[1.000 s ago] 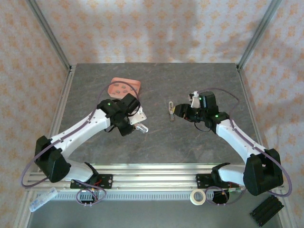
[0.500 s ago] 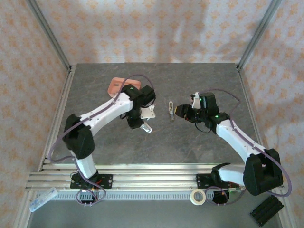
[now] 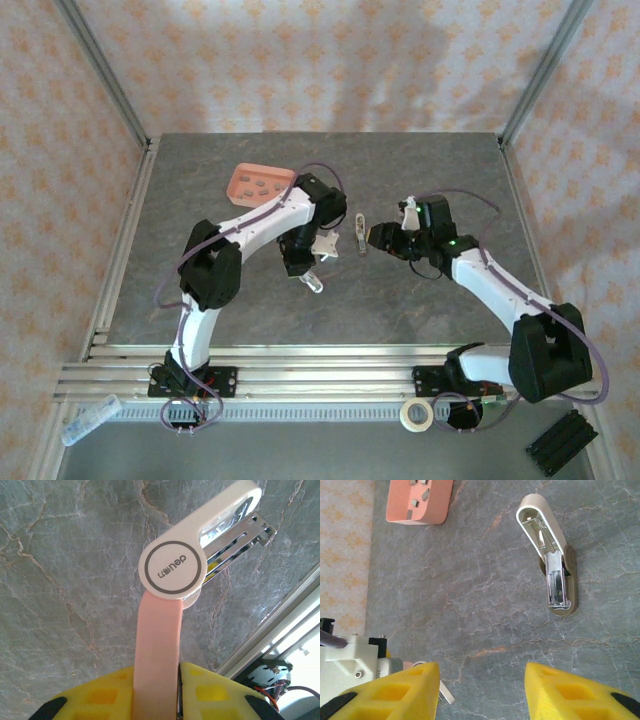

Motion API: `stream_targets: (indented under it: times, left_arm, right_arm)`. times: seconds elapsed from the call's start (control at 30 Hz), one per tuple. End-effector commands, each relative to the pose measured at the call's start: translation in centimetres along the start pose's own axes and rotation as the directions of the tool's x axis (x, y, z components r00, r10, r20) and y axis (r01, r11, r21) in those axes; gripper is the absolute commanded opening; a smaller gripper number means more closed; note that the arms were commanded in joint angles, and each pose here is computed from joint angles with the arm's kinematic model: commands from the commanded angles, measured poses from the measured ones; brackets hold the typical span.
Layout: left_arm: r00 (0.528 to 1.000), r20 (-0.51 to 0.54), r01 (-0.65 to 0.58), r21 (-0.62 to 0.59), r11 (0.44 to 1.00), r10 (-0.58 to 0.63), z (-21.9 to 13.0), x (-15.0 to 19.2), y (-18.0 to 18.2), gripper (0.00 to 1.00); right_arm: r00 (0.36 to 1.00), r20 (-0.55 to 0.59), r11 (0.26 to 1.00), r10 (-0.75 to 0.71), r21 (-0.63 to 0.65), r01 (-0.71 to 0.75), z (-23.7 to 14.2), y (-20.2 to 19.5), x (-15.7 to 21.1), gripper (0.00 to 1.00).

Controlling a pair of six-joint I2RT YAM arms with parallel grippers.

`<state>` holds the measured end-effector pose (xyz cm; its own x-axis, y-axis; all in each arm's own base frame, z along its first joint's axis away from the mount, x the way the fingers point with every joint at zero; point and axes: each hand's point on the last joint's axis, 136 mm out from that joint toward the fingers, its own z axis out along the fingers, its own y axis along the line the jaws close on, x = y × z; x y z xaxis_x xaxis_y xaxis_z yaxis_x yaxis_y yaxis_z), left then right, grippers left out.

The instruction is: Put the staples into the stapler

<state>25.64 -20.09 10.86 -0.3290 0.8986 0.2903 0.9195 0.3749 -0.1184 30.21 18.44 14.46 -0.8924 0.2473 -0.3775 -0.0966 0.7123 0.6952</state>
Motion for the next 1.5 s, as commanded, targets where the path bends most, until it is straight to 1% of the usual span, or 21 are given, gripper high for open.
stream_targets:
  times: [0.0,0.13,0.3,0.47,0.77,1.07,1.23,1.27,1.37,1.47]
  left_arm:
    - [0.998,-0.051,-0.041,0.051,0.998,0.043,0.0,0.2,-0.7,0.22]
    - [0.997,-0.055,-0.058,0.087,0.995,0.062,0.3,-1.1,-0.9,0.22]
    - [0.995,-0.068,-0.063,0.088,0.994,0.069,0.3,-2.4,-0.2,0.23]
    - [0.993,-0.096,-0.059,0.056,0.997,0.064,0.7,-2.9,0.7,0.24]
    - [0.994,-0.099,-0.037,0.04,0.999,0.041,1.4,-4.2,1.2,0.28]
    - [1.0,-0.001,-0.024,-0.015,1.0,0.024,-0.5,-5.7,1.3,0.5]
    - [0.998,0.056,0.027,-0.114,0.993,-0.02,-2.0,-5.7,1.9,0.65]
    - [0.997,0.078,0.041,-0.134,0.99,-0.031,-2.4,-5.7,2.1,0.69]
    - [0.983,0.176,0.078,-0.18,0.981,-0.046,-3.8,-5.5,2.2,0.75]
    - [0.943,0.327,0.137,-0.21,0.968,-0.063,-5.5,-5.7,2.2,0.79]
  right_arm:
    - [0.999,0.027,0.999,-0.037,-0.026,0.038,-0.2,0.9,-1.1,0.47]
    - [0.999,0.028,0.999,-0.037,-0.017,0.037,-0.4,0.5,-0.6,0.47]
    - [0.999,0.021,0.999,-0.038,-0.021,0.038,-0.3,0.4,-0.5,0.47]
    - [0.999,0.015,0.999,-0.038,-0.032,0.038,-0.3,0.5,-0.1,0.47]
    - [0.999,0.006,0.999,-0.042,-0.032,0.042,-0.4,0.3,0.4,0.47]
    - [0.999,0.013,0.998,-0.047,-0.033,0.047,-0.7,0.4,0.5,0.47]
    - [0.999,-0.002,0.999,-0.041,-0.029,0.041,-0.4,0.5,0.3,0.48]
    - [0.999,-0.009,0.999,-0.047,-0.027,0.046,-0.3,0.6,0.3,0.48]
    - [0.998,-0.021,0.998,-0.061,-0.013,0.06,0.1,0.6,0.5,0.48]
    - [0.996,-0.044,0.997,-0.083,0.005,0.083,0.6,0.8,1.2,0.48]
